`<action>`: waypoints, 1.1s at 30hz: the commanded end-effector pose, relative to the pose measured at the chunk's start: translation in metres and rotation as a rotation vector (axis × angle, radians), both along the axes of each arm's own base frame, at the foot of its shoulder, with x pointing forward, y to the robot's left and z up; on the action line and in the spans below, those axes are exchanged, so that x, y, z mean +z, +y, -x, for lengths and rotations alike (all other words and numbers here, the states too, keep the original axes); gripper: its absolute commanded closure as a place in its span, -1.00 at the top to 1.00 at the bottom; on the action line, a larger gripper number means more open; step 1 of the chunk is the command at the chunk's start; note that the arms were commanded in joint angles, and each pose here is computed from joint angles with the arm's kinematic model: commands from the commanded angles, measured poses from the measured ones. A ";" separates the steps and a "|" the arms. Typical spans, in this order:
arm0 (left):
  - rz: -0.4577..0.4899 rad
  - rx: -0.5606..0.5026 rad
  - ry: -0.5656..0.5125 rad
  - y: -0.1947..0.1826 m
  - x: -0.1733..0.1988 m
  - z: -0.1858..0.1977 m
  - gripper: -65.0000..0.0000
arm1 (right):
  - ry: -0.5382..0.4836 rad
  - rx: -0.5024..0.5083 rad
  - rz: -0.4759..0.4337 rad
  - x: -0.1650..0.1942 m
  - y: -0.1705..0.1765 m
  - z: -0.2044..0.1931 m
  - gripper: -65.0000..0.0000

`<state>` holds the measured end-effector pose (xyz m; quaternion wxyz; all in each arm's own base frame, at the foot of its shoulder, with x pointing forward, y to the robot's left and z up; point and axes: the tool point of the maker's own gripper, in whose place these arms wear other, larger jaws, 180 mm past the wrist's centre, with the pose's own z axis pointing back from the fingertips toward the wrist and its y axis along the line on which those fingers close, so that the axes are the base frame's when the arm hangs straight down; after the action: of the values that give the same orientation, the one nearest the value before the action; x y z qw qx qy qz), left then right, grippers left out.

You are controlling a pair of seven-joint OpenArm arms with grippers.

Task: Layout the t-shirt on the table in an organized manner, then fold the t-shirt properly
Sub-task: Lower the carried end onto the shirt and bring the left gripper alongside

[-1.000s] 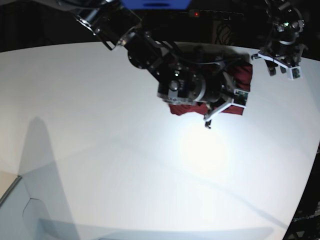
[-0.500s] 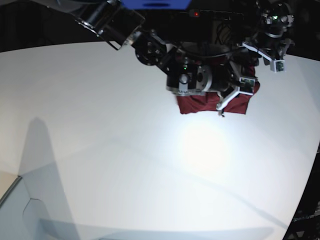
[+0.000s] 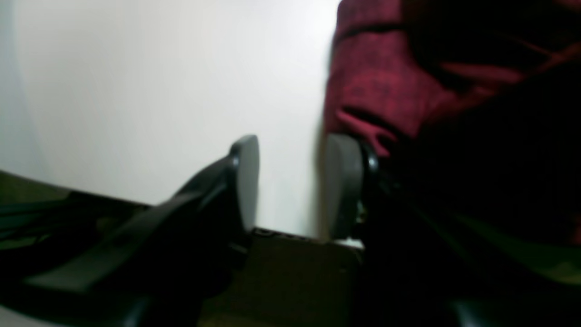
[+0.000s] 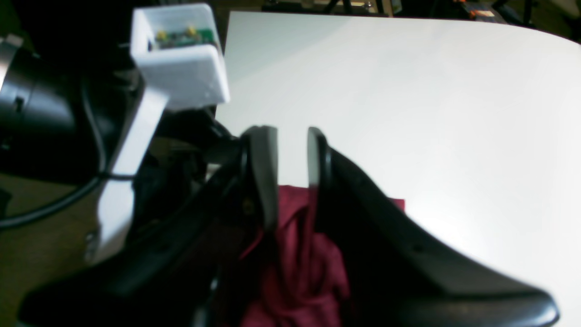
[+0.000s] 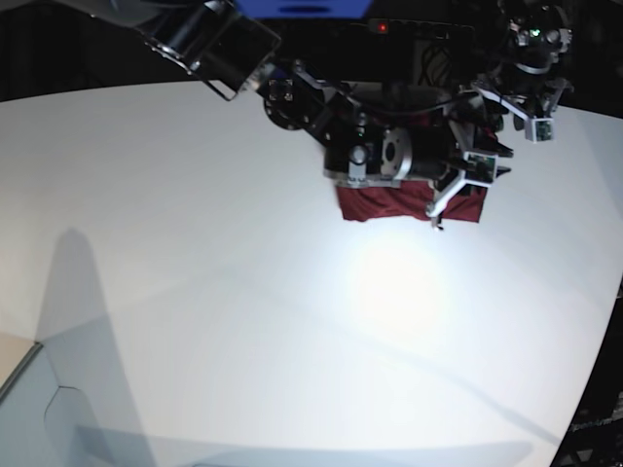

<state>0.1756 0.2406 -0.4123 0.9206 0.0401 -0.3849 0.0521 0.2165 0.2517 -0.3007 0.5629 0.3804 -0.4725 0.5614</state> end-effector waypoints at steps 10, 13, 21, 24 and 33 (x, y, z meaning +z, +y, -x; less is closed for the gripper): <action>0.002 -0.023 -0.025 -0.005 0.005 -0.004 -0.28 | -0.060 -0.076 -0.180 0.063 -0.005 -0.027 -0.59; -0.005 -0.026 -0.009 -0.004 0.004 0.006 -0.28 | -0.008 -0.192 -0.216 0.061 -0.028 -0.045 -0.53; -0.097 -0.043 -0.027 0.023 0.027 0.009 -0.28 | 0.116 -0.273 -0.206 0.028 -0.046 -0.031 -0.05; -0.113 -0.014 -0.062 0.035 0.041 0.007 -0.28 | 0.131 -0.274 -0.206 0.024 -0.049 -0.022 -0.05; -0.099 0.052 -0.125 0.079 0.043 -0.027 -0.28 | 0.206 -0.277 -0.172 -0.001 -0.048 -0.006 -0.04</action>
<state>0.1989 0.3149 -0.3789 0.8974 0.0855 -0.4283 0.0629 0.2192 0.1973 -0.3214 0.6648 0.3964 -0.4852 0.4067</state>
